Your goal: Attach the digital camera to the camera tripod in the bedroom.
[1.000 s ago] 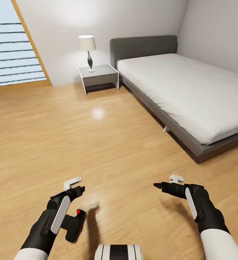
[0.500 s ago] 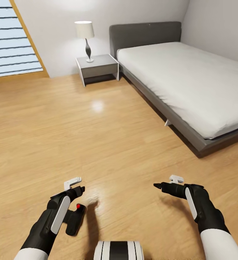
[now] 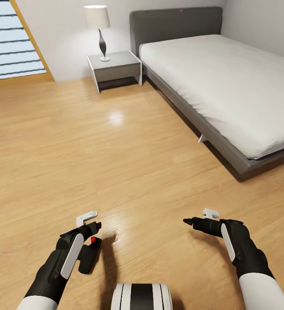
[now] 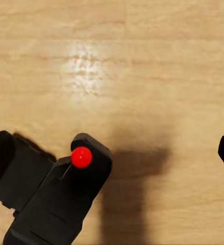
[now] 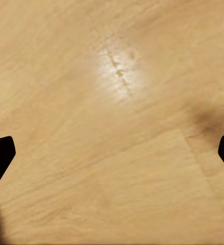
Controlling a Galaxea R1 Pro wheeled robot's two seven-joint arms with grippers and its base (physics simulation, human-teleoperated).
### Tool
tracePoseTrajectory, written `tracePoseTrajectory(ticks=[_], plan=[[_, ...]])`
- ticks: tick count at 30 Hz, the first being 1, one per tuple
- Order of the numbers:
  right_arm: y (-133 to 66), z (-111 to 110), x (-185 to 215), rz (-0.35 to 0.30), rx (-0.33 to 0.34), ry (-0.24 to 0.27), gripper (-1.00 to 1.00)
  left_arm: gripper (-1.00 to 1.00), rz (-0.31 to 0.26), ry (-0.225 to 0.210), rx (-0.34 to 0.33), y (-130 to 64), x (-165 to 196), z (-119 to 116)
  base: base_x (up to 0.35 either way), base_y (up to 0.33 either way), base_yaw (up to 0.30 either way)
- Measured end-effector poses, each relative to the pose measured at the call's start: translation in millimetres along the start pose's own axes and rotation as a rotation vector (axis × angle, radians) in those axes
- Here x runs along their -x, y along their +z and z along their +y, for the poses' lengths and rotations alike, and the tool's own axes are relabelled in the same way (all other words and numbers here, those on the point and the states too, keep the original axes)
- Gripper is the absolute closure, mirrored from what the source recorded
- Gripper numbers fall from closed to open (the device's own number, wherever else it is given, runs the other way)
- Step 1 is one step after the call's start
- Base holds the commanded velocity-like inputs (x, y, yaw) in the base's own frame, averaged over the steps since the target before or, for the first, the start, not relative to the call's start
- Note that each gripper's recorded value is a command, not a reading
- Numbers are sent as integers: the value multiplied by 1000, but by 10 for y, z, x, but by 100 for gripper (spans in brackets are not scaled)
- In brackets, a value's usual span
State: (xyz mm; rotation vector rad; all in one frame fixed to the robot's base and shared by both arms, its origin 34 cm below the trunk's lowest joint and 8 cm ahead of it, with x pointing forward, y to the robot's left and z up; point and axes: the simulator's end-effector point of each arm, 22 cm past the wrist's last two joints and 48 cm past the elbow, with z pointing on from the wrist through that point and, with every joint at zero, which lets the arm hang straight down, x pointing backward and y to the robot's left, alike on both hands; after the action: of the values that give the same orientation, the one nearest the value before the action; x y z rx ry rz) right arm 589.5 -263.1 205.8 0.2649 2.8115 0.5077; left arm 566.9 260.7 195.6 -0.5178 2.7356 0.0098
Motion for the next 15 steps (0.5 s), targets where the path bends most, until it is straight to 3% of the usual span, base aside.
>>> tracePoseTrajectory(ticks=[15], plan=[[159,-89,-165,37,-8,13,-100,-100,34,2,12,142,-167,43,0,0,0]])
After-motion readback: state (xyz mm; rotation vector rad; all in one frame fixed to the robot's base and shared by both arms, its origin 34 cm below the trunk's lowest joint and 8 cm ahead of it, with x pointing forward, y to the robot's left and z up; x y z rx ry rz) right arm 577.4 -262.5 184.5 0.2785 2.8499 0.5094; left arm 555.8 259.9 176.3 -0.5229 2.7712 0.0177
